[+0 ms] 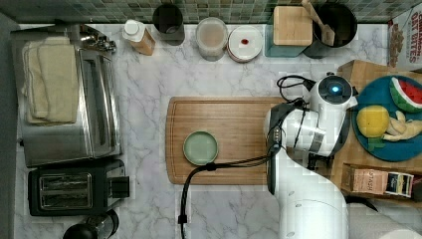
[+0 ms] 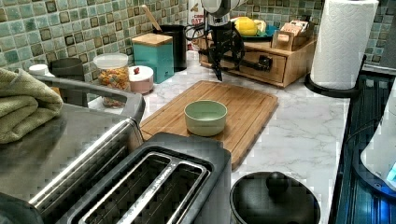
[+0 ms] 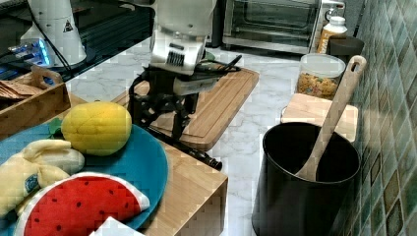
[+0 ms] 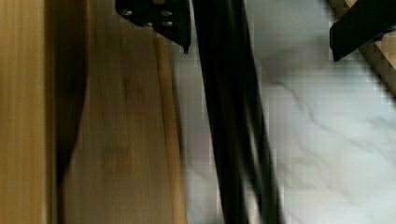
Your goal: Open the drawer.
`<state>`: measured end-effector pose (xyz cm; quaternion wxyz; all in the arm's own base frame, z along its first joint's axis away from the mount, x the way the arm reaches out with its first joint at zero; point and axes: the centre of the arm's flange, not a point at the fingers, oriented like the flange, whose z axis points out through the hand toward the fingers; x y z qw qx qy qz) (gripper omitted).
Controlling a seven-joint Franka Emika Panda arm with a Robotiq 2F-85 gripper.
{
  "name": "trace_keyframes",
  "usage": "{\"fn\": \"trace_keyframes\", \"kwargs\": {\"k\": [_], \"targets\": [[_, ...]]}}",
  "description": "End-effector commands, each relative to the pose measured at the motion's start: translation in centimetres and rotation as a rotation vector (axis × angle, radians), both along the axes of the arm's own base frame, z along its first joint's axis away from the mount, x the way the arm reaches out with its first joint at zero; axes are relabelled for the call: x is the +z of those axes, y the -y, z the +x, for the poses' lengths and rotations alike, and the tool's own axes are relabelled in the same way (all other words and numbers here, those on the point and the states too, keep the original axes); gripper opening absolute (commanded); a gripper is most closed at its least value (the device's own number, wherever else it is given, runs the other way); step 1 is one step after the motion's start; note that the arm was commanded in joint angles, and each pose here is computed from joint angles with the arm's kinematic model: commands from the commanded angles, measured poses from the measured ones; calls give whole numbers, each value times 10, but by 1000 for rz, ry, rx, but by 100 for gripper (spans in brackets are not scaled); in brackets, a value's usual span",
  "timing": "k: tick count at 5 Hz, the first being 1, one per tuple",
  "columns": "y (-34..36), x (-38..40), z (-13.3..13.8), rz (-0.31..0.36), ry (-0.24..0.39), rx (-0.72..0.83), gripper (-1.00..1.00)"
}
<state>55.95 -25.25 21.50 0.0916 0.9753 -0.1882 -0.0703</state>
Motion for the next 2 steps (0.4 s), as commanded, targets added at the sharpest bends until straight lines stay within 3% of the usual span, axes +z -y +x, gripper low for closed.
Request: {"fn": "trace_keyframes", "kwargs": {"k": [1,2], "targets": [[-80,59,46,-3,106,29,100],[-128,55,52,12,177,77,100]]}}
